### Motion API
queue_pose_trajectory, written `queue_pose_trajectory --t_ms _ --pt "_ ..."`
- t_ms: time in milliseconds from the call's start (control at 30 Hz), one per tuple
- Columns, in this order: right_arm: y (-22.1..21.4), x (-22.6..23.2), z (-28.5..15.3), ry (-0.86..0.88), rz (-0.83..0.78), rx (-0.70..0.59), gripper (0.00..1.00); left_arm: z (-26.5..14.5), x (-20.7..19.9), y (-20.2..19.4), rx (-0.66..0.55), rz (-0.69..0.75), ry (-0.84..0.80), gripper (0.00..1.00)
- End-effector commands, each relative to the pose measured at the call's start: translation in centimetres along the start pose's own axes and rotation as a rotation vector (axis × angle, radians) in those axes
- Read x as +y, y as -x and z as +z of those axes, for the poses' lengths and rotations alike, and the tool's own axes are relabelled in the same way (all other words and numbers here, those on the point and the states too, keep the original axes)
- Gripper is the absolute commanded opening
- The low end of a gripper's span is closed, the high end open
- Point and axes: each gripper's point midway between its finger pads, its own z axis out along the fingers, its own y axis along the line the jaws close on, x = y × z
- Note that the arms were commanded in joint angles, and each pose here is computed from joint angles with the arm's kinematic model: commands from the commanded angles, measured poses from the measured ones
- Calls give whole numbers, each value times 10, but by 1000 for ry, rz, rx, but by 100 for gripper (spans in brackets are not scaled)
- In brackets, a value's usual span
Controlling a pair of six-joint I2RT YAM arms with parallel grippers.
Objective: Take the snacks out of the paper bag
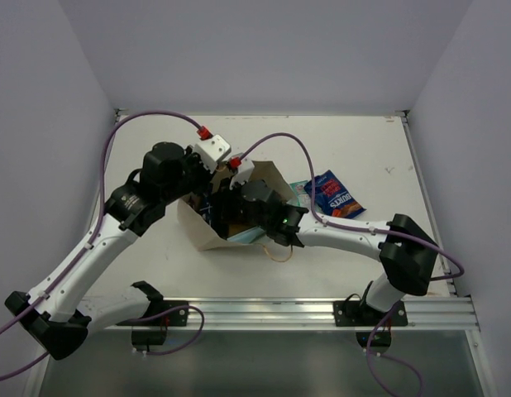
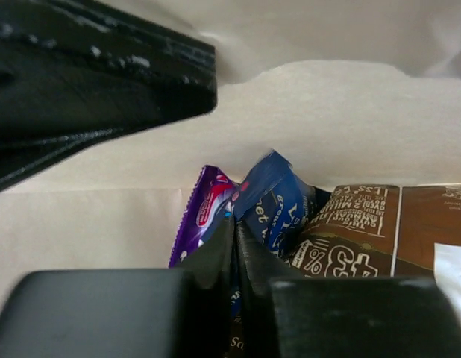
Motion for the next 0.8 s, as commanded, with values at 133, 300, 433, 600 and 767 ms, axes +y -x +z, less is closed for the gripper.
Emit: queue_pose_trajectory --t_ms 133,300,433,600,767 --pt "44 12 -35 52 -37 -117 0 -11 3 18 -91 -20 23 0" --pt "82 20 -73 79 -86 -196 0 -11 4 13 -84 -10 34 0" --pt "109 21 -103 92 -104 -237 0 -9 9 7 -63 -5 66 0" --pt "153 28 -154 131 -136 -290 0 -6 13 5 -51 -3 86 0" --pt "181 14 -206 105 -163 -311 0 -1 20 2 -35 -2 123 0"
